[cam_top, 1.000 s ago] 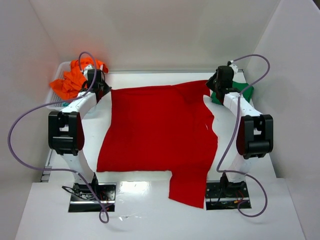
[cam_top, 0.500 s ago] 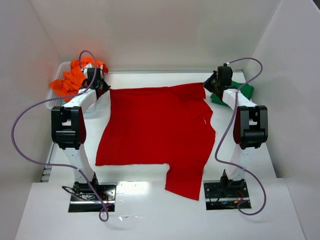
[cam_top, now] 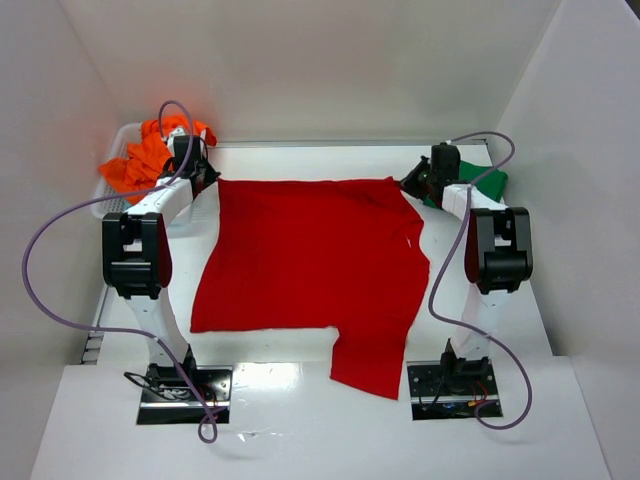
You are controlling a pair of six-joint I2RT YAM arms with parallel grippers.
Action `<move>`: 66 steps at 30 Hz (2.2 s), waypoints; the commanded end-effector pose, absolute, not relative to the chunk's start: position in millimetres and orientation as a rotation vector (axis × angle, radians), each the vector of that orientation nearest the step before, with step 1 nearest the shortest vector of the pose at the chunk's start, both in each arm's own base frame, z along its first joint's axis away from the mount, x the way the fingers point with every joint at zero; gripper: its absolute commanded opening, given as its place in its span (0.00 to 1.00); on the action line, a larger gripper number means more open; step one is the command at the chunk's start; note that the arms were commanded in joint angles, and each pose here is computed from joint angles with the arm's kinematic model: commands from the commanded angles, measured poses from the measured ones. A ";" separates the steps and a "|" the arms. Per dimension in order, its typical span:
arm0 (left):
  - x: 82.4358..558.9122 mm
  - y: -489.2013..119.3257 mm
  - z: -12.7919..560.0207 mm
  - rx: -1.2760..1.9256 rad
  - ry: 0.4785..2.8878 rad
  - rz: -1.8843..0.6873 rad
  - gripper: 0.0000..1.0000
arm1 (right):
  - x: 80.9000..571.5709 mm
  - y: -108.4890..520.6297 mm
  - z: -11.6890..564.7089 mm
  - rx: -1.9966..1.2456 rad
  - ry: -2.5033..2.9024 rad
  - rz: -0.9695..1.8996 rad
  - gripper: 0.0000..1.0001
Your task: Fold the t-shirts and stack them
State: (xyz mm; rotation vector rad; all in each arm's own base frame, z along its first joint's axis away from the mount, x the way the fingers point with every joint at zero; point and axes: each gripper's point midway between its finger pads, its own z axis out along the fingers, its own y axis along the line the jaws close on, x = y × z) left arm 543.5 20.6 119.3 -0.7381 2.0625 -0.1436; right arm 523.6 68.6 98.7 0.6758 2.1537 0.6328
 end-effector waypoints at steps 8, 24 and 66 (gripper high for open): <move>546.2 28.5 115.3 -0.697 2.065 -0.116 0.00 | 519.9 57.5 50.2 0.672 2.231 0.563 0.07; 546.4 18.8 100.7 -0.676 2.108 -0.168 0.00 | 496.3 62.8 80.9 0.598 2.193 0.601 0.77; 551.3 16.0 116.1 -0.650 2.090 -0.190 0.00 | 519.1 121.5 190.8 0.454 2.125 0.695 0.00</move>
